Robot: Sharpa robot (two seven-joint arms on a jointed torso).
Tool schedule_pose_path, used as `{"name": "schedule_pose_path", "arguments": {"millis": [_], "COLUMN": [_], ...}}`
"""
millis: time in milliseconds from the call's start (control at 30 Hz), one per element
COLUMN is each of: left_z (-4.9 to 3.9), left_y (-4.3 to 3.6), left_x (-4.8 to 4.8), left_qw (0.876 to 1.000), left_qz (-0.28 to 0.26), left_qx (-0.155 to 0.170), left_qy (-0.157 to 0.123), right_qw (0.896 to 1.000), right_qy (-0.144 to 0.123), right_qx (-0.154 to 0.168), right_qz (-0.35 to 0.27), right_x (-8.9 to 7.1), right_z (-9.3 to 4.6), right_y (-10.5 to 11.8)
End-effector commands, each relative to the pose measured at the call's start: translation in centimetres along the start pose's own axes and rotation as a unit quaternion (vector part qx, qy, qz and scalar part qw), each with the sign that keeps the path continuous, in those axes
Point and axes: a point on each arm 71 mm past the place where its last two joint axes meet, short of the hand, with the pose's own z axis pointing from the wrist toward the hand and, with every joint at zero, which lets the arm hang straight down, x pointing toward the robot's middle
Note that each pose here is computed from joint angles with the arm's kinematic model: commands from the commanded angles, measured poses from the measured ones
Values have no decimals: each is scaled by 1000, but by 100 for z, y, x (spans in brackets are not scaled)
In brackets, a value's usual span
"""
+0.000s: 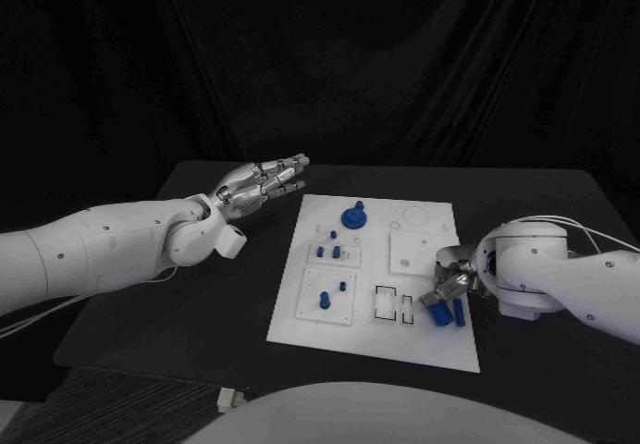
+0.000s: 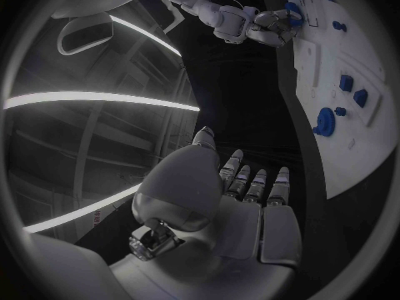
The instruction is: Assemble the parts on the task board
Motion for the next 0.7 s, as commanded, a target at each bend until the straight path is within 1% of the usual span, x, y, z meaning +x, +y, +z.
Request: {"name": "schedule_pose_path", "arguments": {"millis": [33, 200, 433, 633, 700], "left_z": [-1, -6, -4, -2, -4], "left_y": [-37, -36, -34, -33, -34], "left_x": [8, -1, -6, -2, -3], "left_qw": [1000, 1000, 1000, 1000, 1000], "left_qz": [-7, -6, -6, -7, -7], "left_qx": [28, 27, 27, 27, 27], "left_qy": [3, 1, 1, 2, 2], "right_qw": [999, 995, 986, 980, 979], "right_qy": [-7, -8, -19, -15, -12], "right_qx": [-7, -19, -39, -55, -57], "right_qz": [51, 100, 158, 192, 195], "right_x": [24, 20, -68, -103, -107], "right_z": [5, -30, -109, -140, -138], "right_y": [-9, -33, -3, 75, 97]}}
